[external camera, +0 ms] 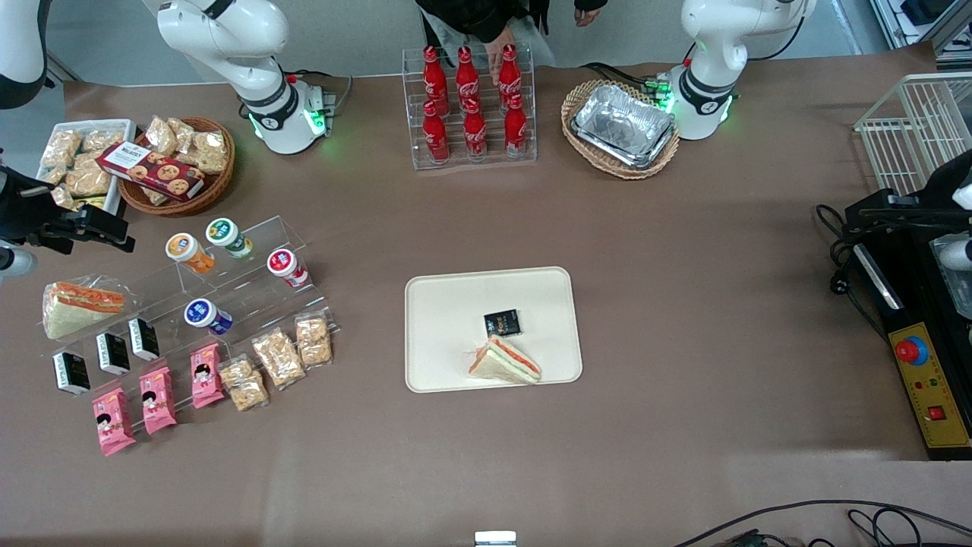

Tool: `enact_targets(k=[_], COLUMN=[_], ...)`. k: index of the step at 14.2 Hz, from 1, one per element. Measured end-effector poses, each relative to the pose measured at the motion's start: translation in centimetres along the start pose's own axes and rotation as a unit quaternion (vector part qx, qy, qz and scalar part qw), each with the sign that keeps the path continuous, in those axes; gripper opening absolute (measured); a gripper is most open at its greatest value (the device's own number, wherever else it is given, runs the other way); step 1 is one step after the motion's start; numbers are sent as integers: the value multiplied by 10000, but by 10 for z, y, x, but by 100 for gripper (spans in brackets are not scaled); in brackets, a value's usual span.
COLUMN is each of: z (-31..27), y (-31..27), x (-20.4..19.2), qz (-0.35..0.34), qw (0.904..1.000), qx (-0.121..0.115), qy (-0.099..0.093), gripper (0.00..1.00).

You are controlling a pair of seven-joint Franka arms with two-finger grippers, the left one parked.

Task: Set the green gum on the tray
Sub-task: 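Move the right gripper toward the acrylic stand of small bottles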

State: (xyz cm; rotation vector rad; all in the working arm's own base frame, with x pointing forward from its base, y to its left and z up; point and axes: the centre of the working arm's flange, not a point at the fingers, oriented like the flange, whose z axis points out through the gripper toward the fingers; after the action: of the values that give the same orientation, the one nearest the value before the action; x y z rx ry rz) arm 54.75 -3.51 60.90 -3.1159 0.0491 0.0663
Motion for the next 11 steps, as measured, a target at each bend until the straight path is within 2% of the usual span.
enact_targets(k=[7,11], z=[-3,-15], y=[-2,-8], x=[-2,-17], qz=[-12,-63], qw=[10000,10000], qx=[2,0], qy=[19,-23], gripper=[100,100])
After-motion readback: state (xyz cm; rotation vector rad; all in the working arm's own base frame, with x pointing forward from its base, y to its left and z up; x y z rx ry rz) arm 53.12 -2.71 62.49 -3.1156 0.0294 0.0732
